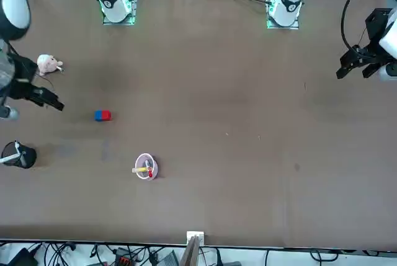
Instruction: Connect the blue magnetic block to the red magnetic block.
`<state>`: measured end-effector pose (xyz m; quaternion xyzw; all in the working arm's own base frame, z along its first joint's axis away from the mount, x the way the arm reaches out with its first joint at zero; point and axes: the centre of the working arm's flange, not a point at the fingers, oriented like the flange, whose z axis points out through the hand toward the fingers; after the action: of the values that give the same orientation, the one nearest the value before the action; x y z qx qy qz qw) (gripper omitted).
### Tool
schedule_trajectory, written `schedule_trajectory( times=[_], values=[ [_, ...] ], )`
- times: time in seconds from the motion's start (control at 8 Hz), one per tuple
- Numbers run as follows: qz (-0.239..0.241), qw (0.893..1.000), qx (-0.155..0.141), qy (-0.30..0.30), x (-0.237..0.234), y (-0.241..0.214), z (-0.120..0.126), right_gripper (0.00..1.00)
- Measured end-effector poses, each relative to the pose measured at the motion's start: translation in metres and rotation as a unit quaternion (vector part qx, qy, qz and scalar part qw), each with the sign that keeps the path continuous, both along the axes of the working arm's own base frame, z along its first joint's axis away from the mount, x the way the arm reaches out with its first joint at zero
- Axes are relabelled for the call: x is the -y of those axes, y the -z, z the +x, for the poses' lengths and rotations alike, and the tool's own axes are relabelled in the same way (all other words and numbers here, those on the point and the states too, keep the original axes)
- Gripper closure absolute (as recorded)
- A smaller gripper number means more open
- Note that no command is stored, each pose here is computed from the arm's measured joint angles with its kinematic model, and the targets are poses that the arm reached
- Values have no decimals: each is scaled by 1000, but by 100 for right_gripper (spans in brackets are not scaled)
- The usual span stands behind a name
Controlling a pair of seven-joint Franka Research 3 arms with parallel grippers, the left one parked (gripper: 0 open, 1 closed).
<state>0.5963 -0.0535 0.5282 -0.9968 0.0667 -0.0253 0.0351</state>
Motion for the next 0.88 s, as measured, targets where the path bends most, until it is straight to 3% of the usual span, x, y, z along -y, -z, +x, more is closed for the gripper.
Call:
schedule_trajectory(
  times=[0.38, 0.88],
  values=[
    [-5, 999, 30, -33, -25, -52, -7, 0],
    [-30, 996, -1, -86, -74, -88, -44, 0]
  ],
)
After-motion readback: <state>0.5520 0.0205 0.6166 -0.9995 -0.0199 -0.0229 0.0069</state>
